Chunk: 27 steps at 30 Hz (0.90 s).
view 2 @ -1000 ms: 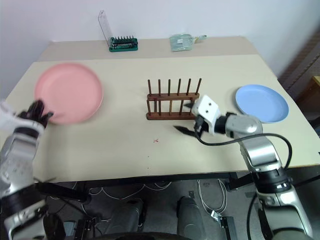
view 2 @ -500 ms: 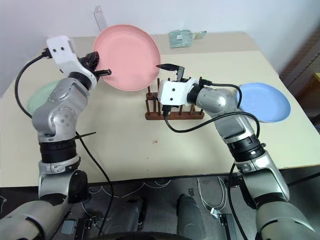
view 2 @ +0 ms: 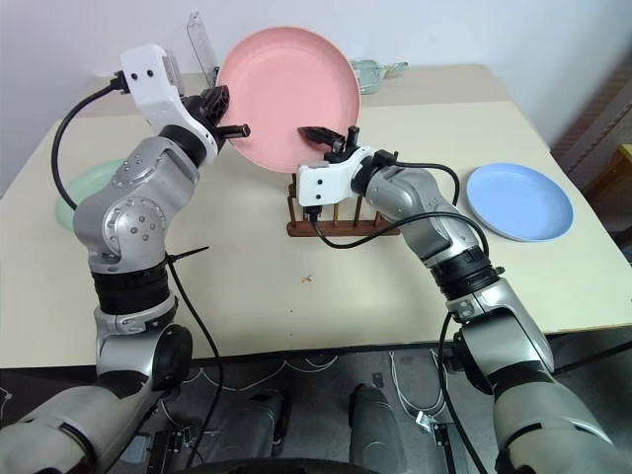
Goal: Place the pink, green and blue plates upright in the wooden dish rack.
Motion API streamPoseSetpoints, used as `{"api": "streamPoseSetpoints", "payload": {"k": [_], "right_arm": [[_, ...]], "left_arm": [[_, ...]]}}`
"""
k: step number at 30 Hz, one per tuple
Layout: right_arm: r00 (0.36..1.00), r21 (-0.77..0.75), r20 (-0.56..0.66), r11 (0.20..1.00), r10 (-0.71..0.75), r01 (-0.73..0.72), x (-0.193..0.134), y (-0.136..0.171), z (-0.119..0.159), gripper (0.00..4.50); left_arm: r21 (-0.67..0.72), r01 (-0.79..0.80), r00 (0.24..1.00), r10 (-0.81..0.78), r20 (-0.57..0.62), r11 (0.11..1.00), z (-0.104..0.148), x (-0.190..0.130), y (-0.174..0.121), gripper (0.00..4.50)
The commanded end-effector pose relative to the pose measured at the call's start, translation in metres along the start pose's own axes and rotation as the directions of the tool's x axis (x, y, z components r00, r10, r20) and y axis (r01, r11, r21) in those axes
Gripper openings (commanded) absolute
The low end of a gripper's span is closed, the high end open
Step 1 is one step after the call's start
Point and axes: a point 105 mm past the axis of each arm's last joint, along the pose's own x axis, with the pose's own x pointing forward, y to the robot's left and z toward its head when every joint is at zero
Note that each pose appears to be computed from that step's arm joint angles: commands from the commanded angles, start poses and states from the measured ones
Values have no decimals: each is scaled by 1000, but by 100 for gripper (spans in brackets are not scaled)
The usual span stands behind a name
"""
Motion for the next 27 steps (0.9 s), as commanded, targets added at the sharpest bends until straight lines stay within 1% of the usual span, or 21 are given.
{"api": "streamPoseSetpoints", "payload": {"k": [1,2,4,7,9,12,13,15,16,17,18,19,20,22,23,24,25,27], "right_arm": [[999,-34,22,998,-46,47,1,-13,6,30],[999,-39,20,998,-46,47,1,-13,5,0],[999,-42,17,998,-45,46,0,-12,5,0],[999,-47,-12,998,-53,53,-4,-14,-3,0],[996,-40,-53,997,-73,71,-12,-19,-14,0],[992,-29,-87,995,-94,92,-20,-24,-25,0],[986,9,-121,993,-117,119,-31,-30,-35,0],[972,110,-175,978,-158,179,-58,-43,-54,0],[965,209,-188,952,-186,224,-69,-51,-58,0],[960,320,-182,910,-213,262,-78,-59,-58,0],[953,447,-173,842,-249,301,-86,-68,-55,0],[942,595,-164,732,-293,332,-93,-77,-52,0],[930,728,-149,599,-336,333,-98,-85,-46,0],[900,923,-97,299,-425,240,-111,-100,-30,0],[891,965,-72,195,-448,176,-117,-103,-23,0],[888,982,-58,134,-456,133,-122,-105,-17,0],[887,988,-63,94,-457,118,-126,-105,-15,0],[890,993,-95,19,-446,115,-131,-99,-13,0]], "left_arm": [[-22,65,995,-63,78,998,20,-3,-14,0],[-28,71,994,-69,86,997,22,-3,-15,31],[-63,76,992,-69,105,995,25,-3,-15,102],[-139,86,976,-55,210,987,46,-6,-10,242],[-177,50,960,1,279,983,61,-8,4,342],[-196,3,949,59,310,981,67,-9,18,342],[-193,-23,943,86,323,981,70,-11,28,342],[-95,-69,942,96,323,993,69,-14,44,342],[-12,-83,952,83,295,996,61,-14,50,342],[44,-76,967,63,249,996,49,-14,54,342],[95,-57,980,37,198,994,35,-14,56,342],[144,-19,989,-3,145,989,20,-15,57,342],[171,39,994,-55,93,985,6,-18,55,342],[227,173,984,-176,-9,958,-22,-28,46,342],[244,254,967,-248,-57,936,-35,-35,39,342],[252,306,952,-294,-86,918,-42,-41,34,342],[252,377,926,-362,-104,891,-48,-49,26,342],[166,534,844,-516,-145,829,-60,-70,8,342]]}}
